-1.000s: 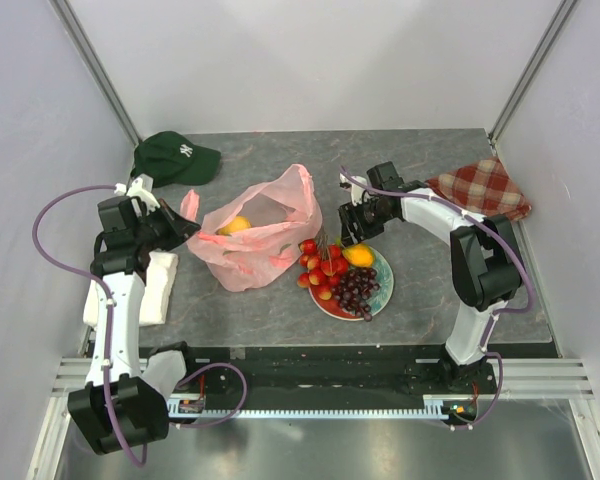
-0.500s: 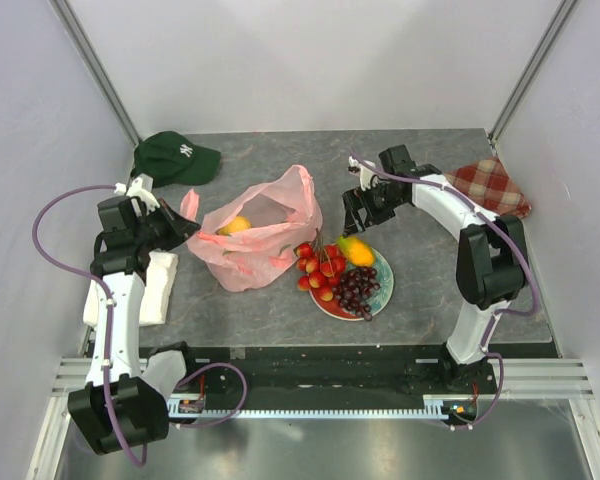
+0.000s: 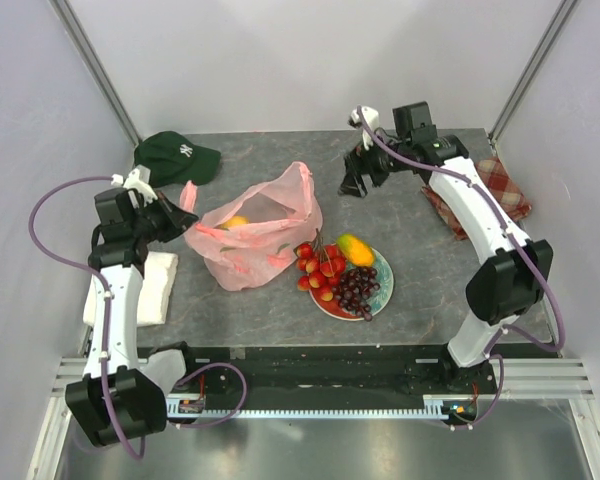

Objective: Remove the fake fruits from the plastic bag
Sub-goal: Place the fake fruit on the plate, then take out the fake fruit from the plastic bag.

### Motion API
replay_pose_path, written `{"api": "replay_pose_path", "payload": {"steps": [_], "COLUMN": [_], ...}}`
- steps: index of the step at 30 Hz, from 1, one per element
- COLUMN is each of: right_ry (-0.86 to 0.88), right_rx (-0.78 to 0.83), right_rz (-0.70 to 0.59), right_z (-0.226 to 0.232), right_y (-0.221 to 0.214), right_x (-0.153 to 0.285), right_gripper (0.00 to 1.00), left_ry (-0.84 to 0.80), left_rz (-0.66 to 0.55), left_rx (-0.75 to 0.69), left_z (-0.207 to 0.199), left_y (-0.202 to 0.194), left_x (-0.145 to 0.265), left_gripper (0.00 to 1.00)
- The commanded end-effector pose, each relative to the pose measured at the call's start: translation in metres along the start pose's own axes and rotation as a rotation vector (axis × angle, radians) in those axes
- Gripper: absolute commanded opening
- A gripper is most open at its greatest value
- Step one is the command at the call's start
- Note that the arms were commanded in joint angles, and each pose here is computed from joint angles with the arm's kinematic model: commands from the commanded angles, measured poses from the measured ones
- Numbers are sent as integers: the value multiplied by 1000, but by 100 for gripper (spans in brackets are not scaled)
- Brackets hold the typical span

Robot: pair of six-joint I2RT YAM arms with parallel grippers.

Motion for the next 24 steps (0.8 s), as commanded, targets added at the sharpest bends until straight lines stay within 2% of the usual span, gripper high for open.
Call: {"api": "replay_pose_path", "payload": {"steps": [1,5,6,8,9,10,12,13,14,18,19,21,24], "right_ry": [144,208,231,275,286,302,314,314,312,279,279,252,249], "right_rx": [298,472,455,420,364,343,308,310,315,329,341,352,387], "right_rz": [-238,-265,-236,-199,-144,-111,-44,-11,6,60,56,68,104], "right_z": [90,141,143,153,147,150,144,146,147,146,150,149,159], "right_y": [88,102,96,87,73,63,40,27,21,4,5,1,-15], "right_x": [13,-15,-32,-55,-79,-91,-119,-130,-137,-166,-168,-169,-173], "right_gripper": [83,69,63,57,48,43,37,37,36,36,36,36,38], "left_ry": [-78,-188,-249,-267,-290,-290,-270,-267,-262,-280,-287,-279,-220], "left_rz": [-154,-146,-144,-105,-89,-64,1,25,80,171,193,225,227], "left_rx": [-165,-235,-276,-278,-293,-285,-249,-242,-214,-226,-227,-243,-258], "left_z": [-23,-45,-57,-62,-67,-66,-61,-60,-58,-58,-59,-59,-51], "left_y": [55,65,65,56,47,39,15,7,-9,-38,-42,-47,-47], "left_x": [8,7,11,14,18,19,25,28,32,46,49,56,58], "left_gripper": [4,4,4,6,8,18,25,35,40,53,63,66,66]}}
Point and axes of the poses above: each gripper's point midway between its finger pads, its own x axis back along the fingers, its own z axis along the line the jaws close on, y = z × x, the point moved 1 cm from there along x, back along the fingers, and after that the axes turned 8 degrees about -x, right-handed, at the moved point
